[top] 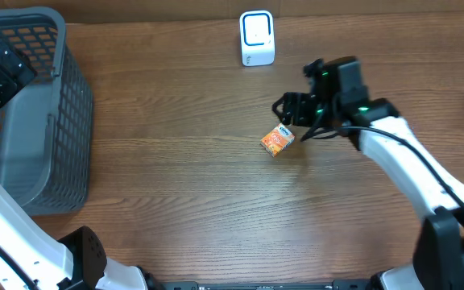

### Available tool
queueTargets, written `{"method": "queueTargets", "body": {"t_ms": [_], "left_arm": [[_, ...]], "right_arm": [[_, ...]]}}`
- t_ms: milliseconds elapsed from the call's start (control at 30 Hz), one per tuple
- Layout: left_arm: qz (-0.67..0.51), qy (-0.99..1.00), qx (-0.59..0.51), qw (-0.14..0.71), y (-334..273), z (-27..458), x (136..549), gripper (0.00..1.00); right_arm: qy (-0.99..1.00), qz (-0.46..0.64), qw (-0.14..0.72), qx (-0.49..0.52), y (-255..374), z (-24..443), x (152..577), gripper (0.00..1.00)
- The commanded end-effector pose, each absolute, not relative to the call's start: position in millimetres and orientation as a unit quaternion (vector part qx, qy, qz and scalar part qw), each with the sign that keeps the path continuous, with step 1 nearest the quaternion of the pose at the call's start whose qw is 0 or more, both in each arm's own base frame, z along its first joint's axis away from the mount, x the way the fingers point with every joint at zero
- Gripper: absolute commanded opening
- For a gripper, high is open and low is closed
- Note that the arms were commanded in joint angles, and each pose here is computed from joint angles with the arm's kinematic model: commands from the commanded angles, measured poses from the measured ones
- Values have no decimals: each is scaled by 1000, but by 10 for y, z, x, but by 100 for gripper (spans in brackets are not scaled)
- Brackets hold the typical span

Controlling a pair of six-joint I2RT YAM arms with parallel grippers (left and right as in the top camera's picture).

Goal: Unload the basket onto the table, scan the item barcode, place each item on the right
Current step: 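Move the right gripper over the small orange tissue pack, then lower the right gripper and grasp the orange tissue pack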

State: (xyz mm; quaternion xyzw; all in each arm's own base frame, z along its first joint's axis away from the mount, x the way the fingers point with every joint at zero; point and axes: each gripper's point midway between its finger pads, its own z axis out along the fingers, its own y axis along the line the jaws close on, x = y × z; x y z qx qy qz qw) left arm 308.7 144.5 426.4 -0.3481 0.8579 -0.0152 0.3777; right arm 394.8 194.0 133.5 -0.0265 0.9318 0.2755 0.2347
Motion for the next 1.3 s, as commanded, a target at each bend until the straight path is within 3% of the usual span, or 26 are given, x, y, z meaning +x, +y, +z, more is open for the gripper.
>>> {"method": "queueTargets", "body": {"t_ms": [0,233,333,700,867,1067,1267], "left_arm": [[-14,855,-357,377,1470,4258,3080,100],[-14,855,-357,377,1470,4259,3080,100],[-14,855,-357,377,1470,4259,3080,100],[-14,855,-357,377,1469,4258,3080,100],[-14,855,-357,377,1470,4258,3080,100],[-14,855,-357,377,1469,4258,3080,100],[-14,855,-357,377,1470,4259,3080,100]], "right_arm": [[950,248,191,-16,2063,829,3909,75],[959,241,149,-10,2135,488,3832,65],[961,233,150,-6,2093,472,3846,56],[976,199,85,8,1951,337,3554,55],[971,235,29,-1,2086,633,3406,46],[972,183,146,-30,1966,1082,3984,51],[966,122,229,-17,1733,1076,4416,53]]}}
